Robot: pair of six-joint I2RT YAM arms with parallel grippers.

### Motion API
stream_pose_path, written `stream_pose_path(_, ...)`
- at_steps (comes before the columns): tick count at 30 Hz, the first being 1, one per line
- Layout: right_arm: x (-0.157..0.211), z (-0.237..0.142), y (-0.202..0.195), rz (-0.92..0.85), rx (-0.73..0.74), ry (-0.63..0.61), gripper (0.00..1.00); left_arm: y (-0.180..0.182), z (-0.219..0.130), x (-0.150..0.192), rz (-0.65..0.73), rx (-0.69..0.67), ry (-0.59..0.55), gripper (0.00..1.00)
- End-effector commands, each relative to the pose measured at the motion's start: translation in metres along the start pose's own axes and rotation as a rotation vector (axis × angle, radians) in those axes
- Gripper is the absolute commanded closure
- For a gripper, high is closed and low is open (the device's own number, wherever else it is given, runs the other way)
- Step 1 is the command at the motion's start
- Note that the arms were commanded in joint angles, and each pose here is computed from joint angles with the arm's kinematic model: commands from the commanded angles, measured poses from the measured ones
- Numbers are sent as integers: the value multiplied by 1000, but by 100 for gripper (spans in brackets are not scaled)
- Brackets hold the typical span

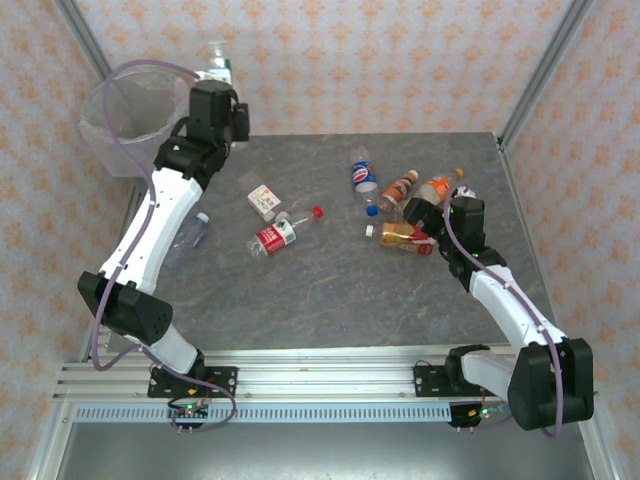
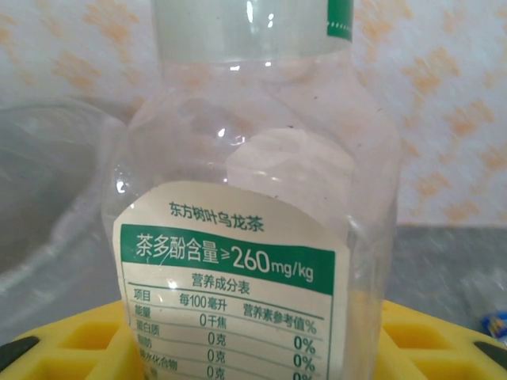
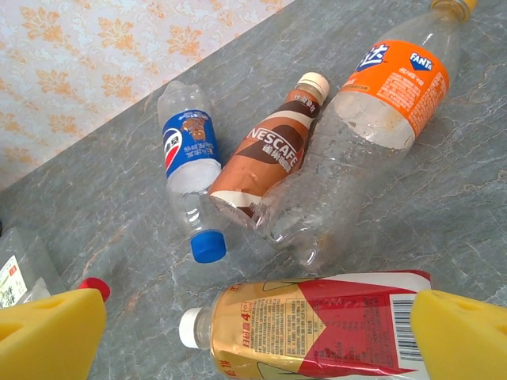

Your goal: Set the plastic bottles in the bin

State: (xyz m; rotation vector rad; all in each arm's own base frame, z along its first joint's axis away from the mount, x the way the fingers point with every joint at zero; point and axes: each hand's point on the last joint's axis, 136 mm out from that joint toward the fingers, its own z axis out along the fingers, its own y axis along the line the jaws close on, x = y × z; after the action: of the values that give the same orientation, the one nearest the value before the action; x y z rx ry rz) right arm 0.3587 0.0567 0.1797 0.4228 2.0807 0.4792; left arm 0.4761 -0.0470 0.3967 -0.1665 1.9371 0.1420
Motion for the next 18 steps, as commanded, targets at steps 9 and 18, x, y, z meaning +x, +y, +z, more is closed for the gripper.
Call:
stream_pose_path(9, -11, -12, 0, -34, 10, -67, 1, 114, 38, -65, -13, -352, -91, 48)
stream_pose_path(18, -7, -22, -3, -50, 14, -70, 1, 177, 99, -43, -102, -489, 5, 47)
